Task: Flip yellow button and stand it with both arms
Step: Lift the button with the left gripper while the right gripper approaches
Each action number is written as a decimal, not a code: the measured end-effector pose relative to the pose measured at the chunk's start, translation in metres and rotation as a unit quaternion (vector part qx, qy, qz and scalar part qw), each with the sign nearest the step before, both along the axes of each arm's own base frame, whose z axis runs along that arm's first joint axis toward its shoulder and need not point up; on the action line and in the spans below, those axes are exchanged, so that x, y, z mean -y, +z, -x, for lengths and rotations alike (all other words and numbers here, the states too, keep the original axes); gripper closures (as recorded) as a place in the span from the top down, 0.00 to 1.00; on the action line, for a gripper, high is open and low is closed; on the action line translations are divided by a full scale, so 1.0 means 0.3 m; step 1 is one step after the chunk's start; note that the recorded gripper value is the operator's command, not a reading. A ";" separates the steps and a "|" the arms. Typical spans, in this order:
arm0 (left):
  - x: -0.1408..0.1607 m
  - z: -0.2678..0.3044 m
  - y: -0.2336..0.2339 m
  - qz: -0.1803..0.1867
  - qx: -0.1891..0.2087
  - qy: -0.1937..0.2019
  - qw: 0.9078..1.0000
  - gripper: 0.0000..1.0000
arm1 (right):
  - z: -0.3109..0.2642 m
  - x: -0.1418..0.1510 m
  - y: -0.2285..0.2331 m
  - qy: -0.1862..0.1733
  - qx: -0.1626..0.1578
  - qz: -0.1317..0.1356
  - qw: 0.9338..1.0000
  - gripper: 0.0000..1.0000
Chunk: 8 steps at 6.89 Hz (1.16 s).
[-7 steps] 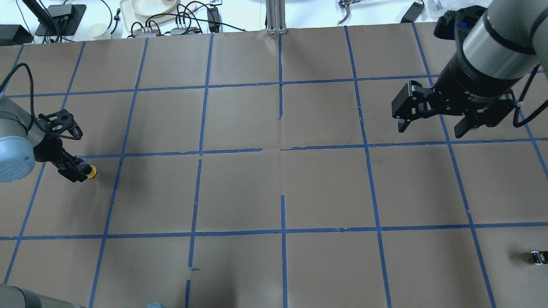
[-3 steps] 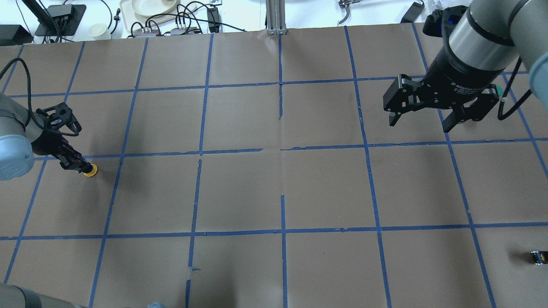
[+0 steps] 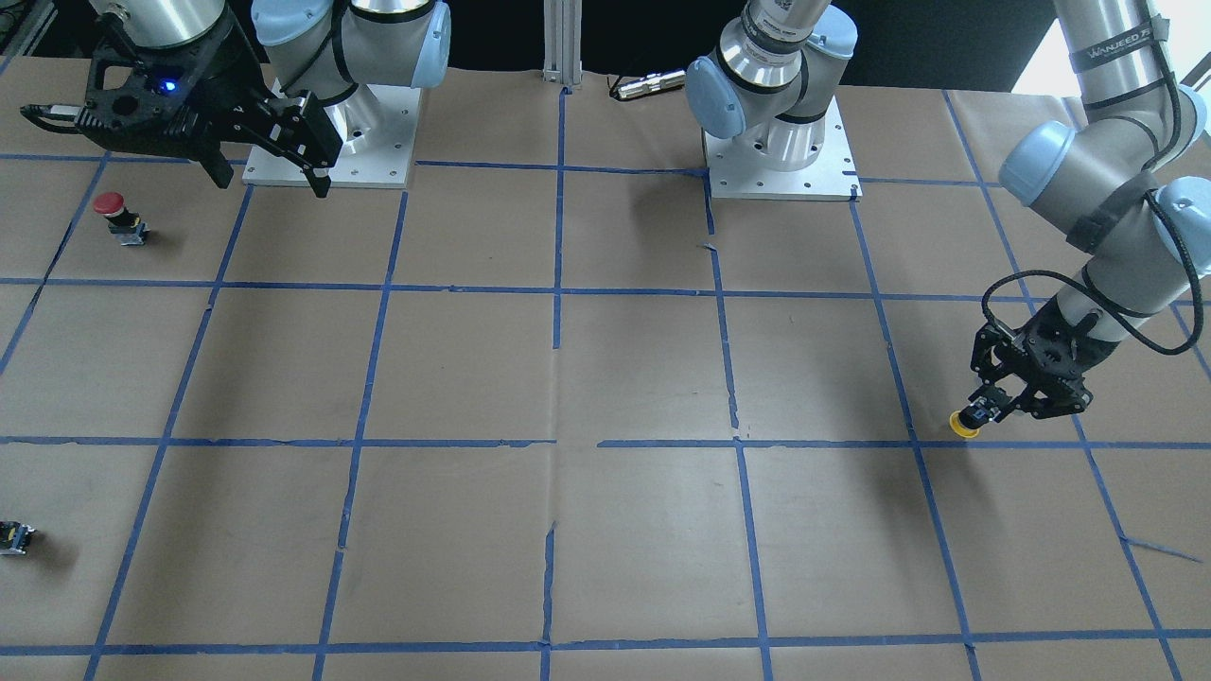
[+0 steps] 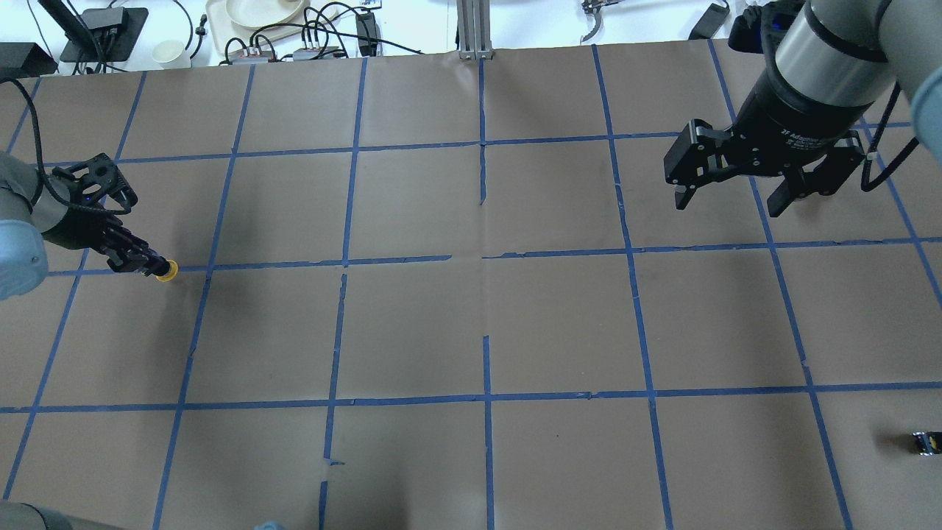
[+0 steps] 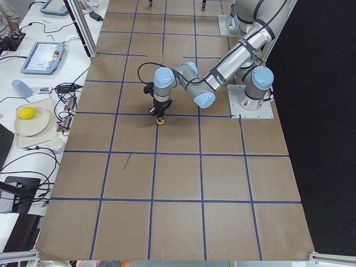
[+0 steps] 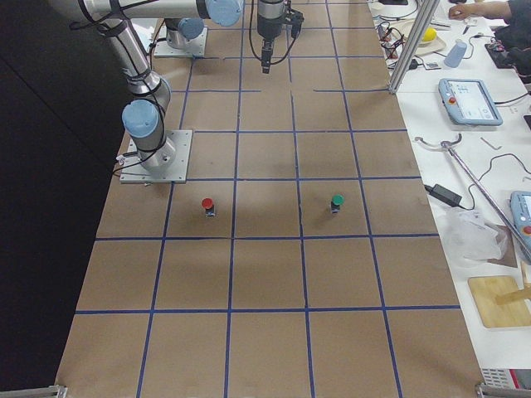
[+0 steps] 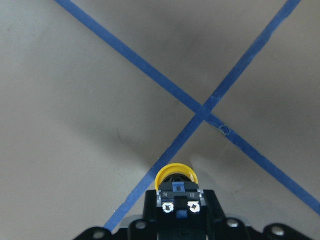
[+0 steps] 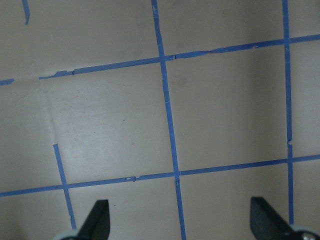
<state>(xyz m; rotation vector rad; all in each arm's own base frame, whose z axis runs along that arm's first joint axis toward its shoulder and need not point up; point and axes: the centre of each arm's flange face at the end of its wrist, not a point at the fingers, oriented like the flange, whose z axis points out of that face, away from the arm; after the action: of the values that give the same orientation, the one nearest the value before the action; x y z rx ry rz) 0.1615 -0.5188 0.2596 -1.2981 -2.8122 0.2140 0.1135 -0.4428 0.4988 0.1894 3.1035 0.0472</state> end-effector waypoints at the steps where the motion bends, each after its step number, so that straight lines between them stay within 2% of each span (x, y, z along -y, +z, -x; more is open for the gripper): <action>1: -0.008 0.081 0.040 -0.008 -0.033 0.012 0.999 0.33 | 0.004 -0.002 0.003 -0.001 0.000 -0.001 1.000 1.00; 3: -0.027 0.341 0.147 -0.038 -0.104 0.055 0.992 0.33 | 0.005 0.000 -0.007 -0.003 0.000 -0.005 1.000 1.00; 4: -0.036 0.486 0.218 -0.056 -0.145 0.099 0.983 0.33 | 0.002 0.001 -0.012 -0.006 0.002 -0.007 1.000 1.00; 5: -0.048 0.621 0.294 -0.073 -0.194 0.140 0.968 0.33 | -0.002 0.004 -0.010 -0.008 0.008 -0.007 1.000 1.00; 6: -0.068 0.733 0.365 -0.088 -0.249 0.180 0.948 0.33 | -0.009 0.013 -0.008 -0.011 0.021 -0.006 1.000 1.00; 7: -0.093 0.825 0.432 -0.107 -0.317 0.223 0.915 0.33 | -0.021 0.027 -0.012 -0.026 0.045 -0.007 0.999 1.00; 8: -0.117 0.891 0.489 -0.127 -0.382 0.253 0.880 0.33 | -0.032 0.036 -0.012 -0.056 0.074 -0.009 0.996 1.00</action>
<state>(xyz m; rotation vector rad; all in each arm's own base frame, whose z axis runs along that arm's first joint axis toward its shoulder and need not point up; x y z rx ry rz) -0.1056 -0.4838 0.4064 -0.2775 -2.2893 0.2793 0.1230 -0.4536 0.4954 0.3439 2.9393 0.0830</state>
